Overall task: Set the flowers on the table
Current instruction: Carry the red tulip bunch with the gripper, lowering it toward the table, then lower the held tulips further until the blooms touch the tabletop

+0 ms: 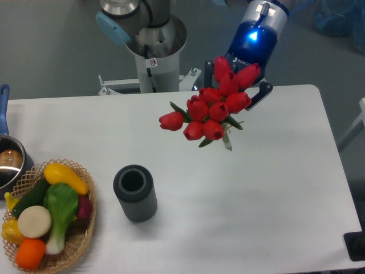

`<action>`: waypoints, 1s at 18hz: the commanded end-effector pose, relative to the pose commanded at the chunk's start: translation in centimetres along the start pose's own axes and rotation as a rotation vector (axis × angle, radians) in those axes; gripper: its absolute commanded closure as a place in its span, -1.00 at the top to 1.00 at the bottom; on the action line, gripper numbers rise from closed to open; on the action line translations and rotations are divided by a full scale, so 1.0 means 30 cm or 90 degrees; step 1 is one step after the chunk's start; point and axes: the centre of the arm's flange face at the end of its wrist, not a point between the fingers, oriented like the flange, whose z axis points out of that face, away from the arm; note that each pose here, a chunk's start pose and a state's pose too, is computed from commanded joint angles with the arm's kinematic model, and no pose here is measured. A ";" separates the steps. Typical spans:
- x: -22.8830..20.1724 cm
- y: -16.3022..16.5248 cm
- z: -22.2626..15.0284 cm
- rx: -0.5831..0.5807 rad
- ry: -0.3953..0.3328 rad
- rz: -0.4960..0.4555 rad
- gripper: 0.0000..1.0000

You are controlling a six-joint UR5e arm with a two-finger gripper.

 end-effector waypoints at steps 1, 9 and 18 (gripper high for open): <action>0.001 0.002 -0.003 -0.007 -0.005 0.001 -0.51; 0.061 0.052 0.130 -0.199 -0.060 0.041 -0.52; 0.094 0.175 0.313 -0.327 -0.032 0.096 -0.50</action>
